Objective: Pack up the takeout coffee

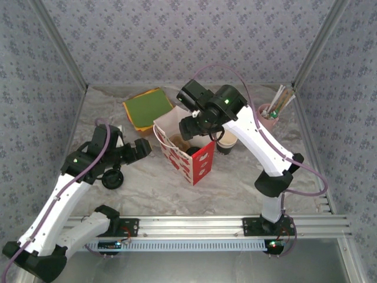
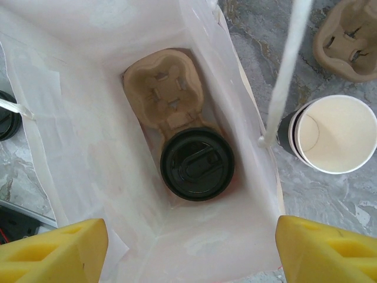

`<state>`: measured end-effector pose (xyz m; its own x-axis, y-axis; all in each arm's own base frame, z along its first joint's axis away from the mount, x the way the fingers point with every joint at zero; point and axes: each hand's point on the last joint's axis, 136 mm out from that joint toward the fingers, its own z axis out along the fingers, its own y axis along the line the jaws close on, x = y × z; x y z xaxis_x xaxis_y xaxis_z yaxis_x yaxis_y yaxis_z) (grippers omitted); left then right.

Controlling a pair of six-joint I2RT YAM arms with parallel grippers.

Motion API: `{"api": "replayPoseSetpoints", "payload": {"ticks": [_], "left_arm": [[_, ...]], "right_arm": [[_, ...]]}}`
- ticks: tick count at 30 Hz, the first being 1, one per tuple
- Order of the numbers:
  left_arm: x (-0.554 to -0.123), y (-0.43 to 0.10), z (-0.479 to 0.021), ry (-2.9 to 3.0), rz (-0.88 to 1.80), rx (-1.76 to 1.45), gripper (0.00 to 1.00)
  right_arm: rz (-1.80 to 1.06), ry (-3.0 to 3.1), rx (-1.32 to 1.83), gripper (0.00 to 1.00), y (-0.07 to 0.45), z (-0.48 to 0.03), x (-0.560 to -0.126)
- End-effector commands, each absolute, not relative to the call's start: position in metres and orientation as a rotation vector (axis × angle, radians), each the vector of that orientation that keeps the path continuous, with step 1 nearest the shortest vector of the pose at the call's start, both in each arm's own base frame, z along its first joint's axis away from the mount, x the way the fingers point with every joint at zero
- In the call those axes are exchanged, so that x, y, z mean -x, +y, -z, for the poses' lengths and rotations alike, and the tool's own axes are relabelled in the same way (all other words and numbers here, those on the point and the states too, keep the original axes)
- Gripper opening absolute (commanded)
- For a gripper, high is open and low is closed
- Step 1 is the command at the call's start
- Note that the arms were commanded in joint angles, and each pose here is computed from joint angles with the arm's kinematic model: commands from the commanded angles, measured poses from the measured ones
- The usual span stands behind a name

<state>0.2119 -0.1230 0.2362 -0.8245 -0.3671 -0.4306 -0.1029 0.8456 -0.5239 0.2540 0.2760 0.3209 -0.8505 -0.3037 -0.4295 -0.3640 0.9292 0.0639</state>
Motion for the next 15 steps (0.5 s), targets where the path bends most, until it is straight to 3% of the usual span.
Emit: {"api": "replayPoseSetpoints", "payload": {"ticks": [1,15], "left_arm": [[-0.212,-0.12,-0.245,2.48,0.648,0.324,1.0],[-0.219,-0.116,-0.256,2.484,0.572,0.296,1.0]], "right_arm": [[-0.159,2.671,0.462,0.78,0.257,-0.327,-0.244],[-0.402,2.609,0.221,1.0,0.216,-0.338,-0.251]]}}
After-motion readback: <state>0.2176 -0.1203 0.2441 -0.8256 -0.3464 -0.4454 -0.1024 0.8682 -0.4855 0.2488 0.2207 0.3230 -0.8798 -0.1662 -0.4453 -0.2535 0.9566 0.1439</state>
